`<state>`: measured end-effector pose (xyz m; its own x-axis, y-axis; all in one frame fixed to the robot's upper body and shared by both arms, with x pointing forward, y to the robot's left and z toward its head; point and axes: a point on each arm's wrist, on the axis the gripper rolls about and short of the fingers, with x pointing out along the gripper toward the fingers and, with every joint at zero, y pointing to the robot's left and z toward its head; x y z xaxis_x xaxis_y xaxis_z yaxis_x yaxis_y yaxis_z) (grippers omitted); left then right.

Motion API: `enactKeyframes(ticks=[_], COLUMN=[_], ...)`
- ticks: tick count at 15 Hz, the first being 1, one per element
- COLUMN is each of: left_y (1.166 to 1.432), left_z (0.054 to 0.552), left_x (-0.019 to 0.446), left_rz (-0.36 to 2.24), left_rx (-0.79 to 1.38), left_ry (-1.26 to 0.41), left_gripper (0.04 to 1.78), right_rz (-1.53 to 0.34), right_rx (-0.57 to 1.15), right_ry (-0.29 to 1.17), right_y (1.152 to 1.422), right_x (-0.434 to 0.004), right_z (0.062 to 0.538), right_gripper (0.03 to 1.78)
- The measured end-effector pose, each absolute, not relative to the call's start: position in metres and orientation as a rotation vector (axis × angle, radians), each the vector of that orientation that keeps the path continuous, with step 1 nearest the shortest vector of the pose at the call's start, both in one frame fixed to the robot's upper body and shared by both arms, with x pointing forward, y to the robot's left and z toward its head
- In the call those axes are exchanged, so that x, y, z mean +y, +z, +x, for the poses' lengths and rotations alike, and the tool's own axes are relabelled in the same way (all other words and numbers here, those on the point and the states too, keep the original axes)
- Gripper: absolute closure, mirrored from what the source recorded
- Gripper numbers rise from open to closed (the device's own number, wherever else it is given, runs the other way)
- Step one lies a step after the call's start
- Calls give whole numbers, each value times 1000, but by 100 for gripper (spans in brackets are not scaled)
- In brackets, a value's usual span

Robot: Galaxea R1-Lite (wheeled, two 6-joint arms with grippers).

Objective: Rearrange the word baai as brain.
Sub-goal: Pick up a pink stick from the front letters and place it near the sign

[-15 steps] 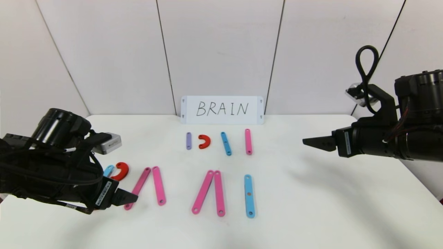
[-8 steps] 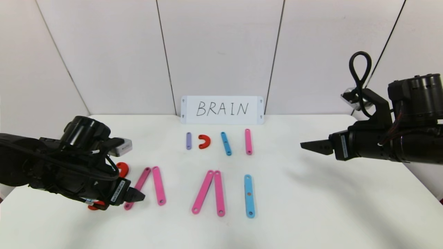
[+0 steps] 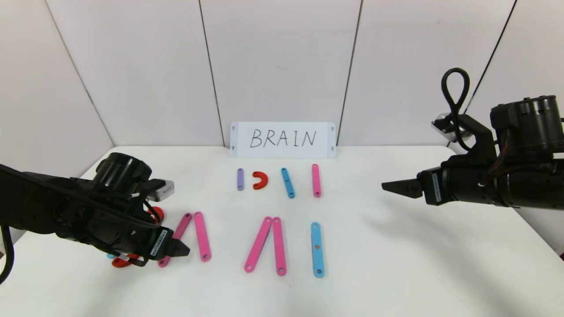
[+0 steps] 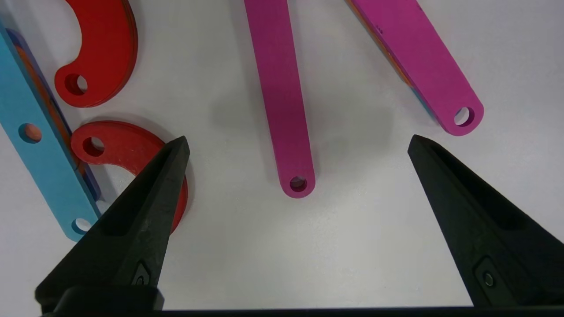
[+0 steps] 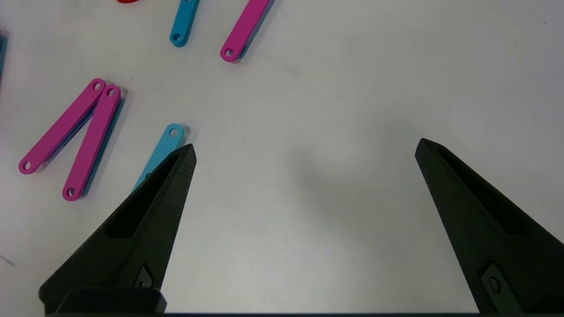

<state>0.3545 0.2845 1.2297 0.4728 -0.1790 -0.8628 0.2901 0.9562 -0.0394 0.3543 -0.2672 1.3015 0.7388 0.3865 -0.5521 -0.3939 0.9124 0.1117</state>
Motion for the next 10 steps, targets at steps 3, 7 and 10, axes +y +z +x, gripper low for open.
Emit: enactKeyframes(ticks=[3,7,10], left_y=[1228,1225,1223], left_z=[356,358,360], left_x=[284,284,284], left_rz=[119,119,116], left_rx=[1047,1056,1047], left_ry=[-286,-285,-281], left_gripper=[8,8,8], right_rz=[-13,-14,-15], right_rx=[606,611,615], right_ry=[428,430,429], right_y=[1301,1299,1298], right_x=[-267,-266,-266], right_z=[355,356,356], right_gripper=[7,7,7])
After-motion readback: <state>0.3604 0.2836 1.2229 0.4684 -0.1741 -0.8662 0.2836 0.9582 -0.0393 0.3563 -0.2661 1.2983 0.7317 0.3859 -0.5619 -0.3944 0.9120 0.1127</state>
